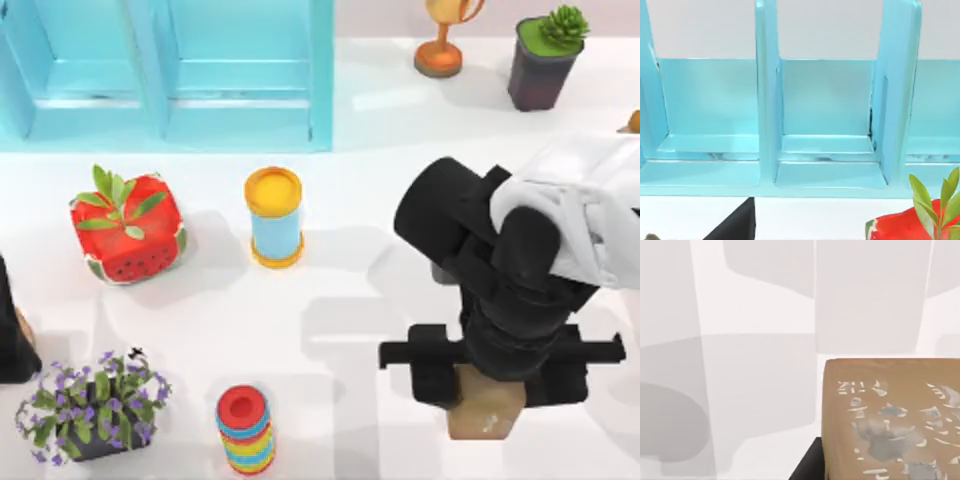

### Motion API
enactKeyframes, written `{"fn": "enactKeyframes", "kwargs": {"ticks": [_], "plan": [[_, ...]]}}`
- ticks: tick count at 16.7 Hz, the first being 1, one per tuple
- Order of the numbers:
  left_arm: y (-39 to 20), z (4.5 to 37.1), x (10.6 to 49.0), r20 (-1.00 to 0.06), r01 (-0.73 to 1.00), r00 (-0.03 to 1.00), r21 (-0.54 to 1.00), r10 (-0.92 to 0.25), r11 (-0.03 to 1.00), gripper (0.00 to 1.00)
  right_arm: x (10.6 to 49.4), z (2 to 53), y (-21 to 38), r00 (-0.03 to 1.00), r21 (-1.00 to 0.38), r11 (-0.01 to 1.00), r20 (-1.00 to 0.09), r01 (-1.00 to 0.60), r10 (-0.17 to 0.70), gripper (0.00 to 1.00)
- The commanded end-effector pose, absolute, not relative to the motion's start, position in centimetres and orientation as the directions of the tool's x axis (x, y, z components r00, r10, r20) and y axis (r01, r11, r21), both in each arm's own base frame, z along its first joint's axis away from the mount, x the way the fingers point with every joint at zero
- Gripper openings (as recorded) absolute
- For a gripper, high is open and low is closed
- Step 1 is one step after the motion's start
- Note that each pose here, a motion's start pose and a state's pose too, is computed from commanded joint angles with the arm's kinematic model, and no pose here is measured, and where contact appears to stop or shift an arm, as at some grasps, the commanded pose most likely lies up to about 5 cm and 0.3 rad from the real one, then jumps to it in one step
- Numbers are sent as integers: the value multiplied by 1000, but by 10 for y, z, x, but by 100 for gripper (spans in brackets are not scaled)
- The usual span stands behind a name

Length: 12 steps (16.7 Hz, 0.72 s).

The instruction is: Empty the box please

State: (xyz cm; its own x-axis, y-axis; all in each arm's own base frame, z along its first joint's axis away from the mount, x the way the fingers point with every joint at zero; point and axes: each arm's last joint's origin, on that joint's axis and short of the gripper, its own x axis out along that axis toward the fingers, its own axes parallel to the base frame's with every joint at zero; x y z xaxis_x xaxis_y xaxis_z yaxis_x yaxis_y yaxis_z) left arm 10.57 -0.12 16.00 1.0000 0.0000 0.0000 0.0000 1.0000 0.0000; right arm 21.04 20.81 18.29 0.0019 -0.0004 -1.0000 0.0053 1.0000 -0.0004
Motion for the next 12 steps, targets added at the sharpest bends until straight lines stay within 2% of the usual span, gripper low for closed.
{"fn": "enactKeyframes", "kwargs": {"ticks": [5,12], "plan": [[-1,160,106,0,0,1000,0,0,1000,100,212,181,208,-2,-2,1000,-1000,10,-2,0],[-1,160,106,0,0,1000,0,0,1000,100,211,139,208,2,0,1000,-1000,5,0,0]]}}
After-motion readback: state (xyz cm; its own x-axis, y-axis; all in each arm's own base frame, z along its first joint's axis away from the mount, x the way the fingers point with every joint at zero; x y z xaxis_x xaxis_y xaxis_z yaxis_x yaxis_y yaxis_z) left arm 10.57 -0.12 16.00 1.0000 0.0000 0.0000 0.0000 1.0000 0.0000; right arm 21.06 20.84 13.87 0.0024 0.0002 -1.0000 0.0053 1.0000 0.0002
